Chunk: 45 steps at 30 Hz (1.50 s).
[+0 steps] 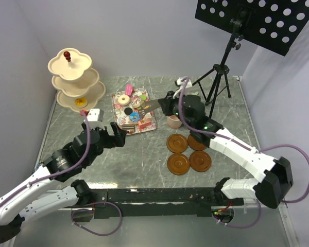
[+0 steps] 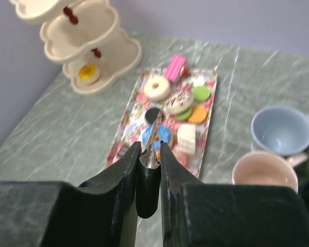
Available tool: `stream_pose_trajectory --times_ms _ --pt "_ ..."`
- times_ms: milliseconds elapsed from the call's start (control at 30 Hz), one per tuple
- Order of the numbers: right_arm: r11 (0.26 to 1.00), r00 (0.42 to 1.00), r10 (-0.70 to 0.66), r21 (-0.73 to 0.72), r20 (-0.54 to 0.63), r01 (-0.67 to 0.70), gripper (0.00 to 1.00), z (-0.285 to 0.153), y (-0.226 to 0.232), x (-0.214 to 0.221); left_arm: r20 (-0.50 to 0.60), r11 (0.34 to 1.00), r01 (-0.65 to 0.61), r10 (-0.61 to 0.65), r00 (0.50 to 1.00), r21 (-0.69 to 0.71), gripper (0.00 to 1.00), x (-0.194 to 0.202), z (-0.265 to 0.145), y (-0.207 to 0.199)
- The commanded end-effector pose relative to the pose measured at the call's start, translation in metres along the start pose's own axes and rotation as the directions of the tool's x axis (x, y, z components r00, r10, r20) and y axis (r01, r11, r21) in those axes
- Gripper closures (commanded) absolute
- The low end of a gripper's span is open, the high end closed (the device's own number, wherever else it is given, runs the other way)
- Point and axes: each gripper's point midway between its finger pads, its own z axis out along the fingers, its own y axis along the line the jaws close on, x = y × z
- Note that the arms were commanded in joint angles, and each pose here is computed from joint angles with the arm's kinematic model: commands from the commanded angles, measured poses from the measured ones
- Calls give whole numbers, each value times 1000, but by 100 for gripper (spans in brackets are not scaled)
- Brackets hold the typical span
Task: Serve the afternoon tea
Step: Place the clamp on the tray.
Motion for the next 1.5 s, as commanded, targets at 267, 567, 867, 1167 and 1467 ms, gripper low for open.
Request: stream_pose_trajectory --times_ms 267,567,867,1167,1467 --pt "925 897 -363 211 253 315 90 42 27 9 -89 957 276 -283 955 -90 0 9 -39 20" --pt "898 893 -412 247 179 365 34 17 57 58 -122 930 354 -365 923 -101 0 27 -56 31" --pt "943 952 -301 163 47 290 1 -15 85 72 -185 955 279 -293 938 -96 0 35 -46 22" --pt "983 961 5 179 -278 47 0 -48 47 70 -314 912 383 -410 856 -144 0 79 6 -17" --pt "995 772 45 -43 -634 -93 2 -18 28 168 -255 835 447 -531 808 -322 0 87 42 4"
